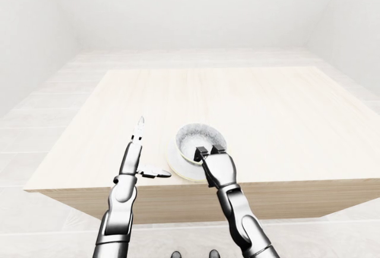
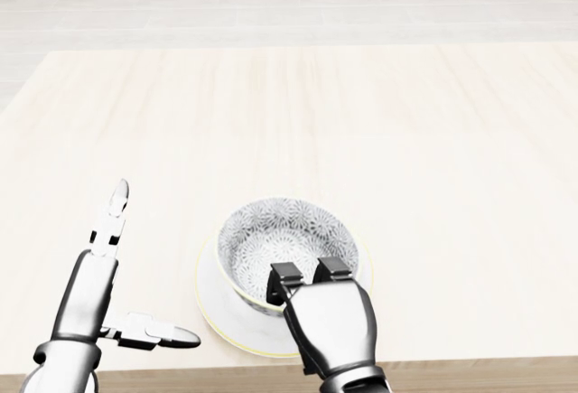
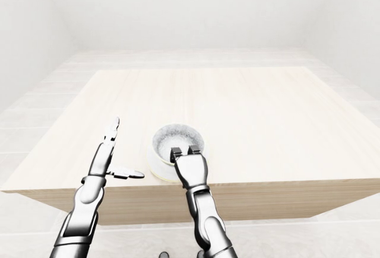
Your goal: Put the bowl on the plate.
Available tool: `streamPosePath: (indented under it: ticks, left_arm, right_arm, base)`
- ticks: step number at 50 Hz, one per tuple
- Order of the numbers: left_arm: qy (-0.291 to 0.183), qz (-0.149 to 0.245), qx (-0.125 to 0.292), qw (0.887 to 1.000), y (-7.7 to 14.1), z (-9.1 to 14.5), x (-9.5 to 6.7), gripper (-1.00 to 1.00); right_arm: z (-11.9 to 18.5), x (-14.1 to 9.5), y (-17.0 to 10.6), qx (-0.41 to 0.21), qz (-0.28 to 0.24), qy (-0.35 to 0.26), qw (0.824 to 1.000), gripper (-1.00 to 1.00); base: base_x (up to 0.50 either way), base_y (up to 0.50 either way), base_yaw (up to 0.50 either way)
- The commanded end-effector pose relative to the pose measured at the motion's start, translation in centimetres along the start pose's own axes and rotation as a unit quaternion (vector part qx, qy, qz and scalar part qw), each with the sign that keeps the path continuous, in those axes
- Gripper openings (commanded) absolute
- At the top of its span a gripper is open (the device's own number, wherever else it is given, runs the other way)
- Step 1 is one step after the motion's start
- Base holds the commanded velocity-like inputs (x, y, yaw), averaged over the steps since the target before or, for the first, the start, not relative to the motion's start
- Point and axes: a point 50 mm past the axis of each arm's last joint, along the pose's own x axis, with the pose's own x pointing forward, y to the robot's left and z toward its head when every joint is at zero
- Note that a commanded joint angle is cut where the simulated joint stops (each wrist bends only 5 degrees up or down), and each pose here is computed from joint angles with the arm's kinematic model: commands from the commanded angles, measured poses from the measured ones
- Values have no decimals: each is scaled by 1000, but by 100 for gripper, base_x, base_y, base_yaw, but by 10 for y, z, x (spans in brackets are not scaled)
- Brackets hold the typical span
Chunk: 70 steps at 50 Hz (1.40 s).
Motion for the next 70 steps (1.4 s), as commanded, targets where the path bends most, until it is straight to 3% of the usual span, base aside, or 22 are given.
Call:
streamPosePath:
  ticks: [1, 18, 47, 58, 70]
  left_arm:
    - [1, 0, 0, 1000, 0, -1, 0, 100]
    - [6, 0, 0, 1000, -1, -3, 0, 100]
    - [-2, 1, 0, 1000, 1, 1, 0, 100]
    - [-8, 1, 1, 1000, 1, 4, 1, 100]
    - [-5, 1, 1, 1000, 1, 2, 0, 100]
  right_arm:
    - [1, 1, -3, -8, -14, -3, 1000, -75]
    - [0, 1, -1, -7, -11, -2, 1000, -36]
    - [1, 1, -3, -11, -9, -4, 1000, -27]
    - [1, 0, -4, -11, -10, -3, 1000, 5]
    - [1, 0, -5, -10, -12, -3, 1000, 14]
  base:
    - [0, 0, 0]
    - [0, 0, 0]
    - [0, 0, 0]
    - [0, 0, 0]
    - [0, 0, 0]
